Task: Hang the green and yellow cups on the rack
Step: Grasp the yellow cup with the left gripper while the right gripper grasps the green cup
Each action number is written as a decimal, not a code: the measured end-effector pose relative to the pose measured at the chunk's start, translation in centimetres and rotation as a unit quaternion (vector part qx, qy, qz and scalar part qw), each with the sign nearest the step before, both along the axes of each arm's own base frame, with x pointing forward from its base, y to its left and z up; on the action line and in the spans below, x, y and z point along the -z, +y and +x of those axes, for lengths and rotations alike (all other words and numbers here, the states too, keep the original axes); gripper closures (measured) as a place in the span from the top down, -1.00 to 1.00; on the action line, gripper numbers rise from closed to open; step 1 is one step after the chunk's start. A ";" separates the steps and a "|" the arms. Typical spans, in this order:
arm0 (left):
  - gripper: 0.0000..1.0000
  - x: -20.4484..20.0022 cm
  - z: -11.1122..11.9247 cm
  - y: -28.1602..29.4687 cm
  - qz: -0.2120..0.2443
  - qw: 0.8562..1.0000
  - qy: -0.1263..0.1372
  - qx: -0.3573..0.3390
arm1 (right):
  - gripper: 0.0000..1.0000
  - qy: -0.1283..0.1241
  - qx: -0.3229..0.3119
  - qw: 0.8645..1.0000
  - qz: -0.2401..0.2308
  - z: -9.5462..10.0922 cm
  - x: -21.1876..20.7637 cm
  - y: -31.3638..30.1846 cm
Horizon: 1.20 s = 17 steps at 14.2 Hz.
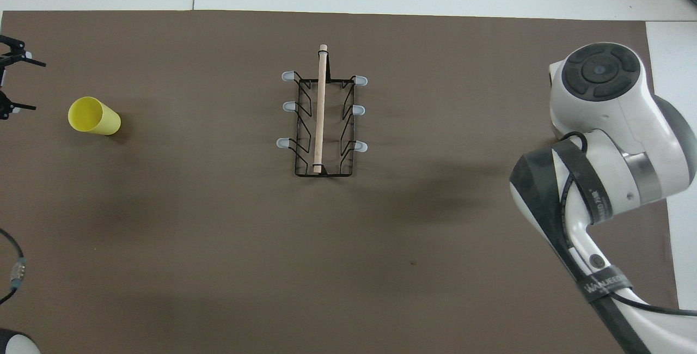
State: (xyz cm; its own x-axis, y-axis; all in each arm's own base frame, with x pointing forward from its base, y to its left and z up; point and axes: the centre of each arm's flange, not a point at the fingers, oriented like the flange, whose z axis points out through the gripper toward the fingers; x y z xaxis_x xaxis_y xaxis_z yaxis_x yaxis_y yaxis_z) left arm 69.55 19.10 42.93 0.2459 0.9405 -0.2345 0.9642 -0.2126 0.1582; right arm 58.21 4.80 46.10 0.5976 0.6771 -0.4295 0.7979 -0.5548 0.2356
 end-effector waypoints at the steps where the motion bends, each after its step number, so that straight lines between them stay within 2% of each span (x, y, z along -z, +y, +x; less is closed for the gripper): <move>1: 0.82 2.0 0.3 1.4 -0.007 0.999 0.002 -0.035 | 1.00 0.020 -0.028 0.999 -0.022 -0.1 0.5 -1.2; 4: 0.90 7.8 -0.8 4.8 -0.059 0.992 0.014 -0.114 | 1.00 0.056 -0.098 0.989 -0.101 -0.5 3.8 -1.8; 6: 1.00 11.1 -2.2 5.8 -0.097 0.983 0.019 -0.155 | 1.00 0.062 -0.128 0.982 -0.121 -0.2 5.9 -1.1; 8: 1.00 13.3 -3.2 5.7 -0.115 0.977 0.034 -0.175 | 1.00 0.059 -0.172 0.971 -0.153 0.5 7.2 0.2; 10: 1.00 14.5 -4.1 5.6 -0.122 0.974 0.049 -0.185 | 1.00 0.069 -0.215 0.957 -0.181 0.5 9.1 2.7; 12: 1.00 15.4 -5.4 5.2 -0.135 0.969 0.060 -0.196 | 1.00 0.094 -0.247 0.941 -0.213 0.4 12.1 4.5; 15: 1.00 15.0 -6.2 2.7 -0.154 0.966 0.053 -0.202 | 1.00 0.123 -0.271 0.920 -0.256 0.4 16.6 4.4; 17: 1.00 14.6 -6.1 0.4 -0.160 0.964 0.048 -0.206 | 1.00 0.133 -0.283 0.905 -0.287 -0.5 19.7 3.7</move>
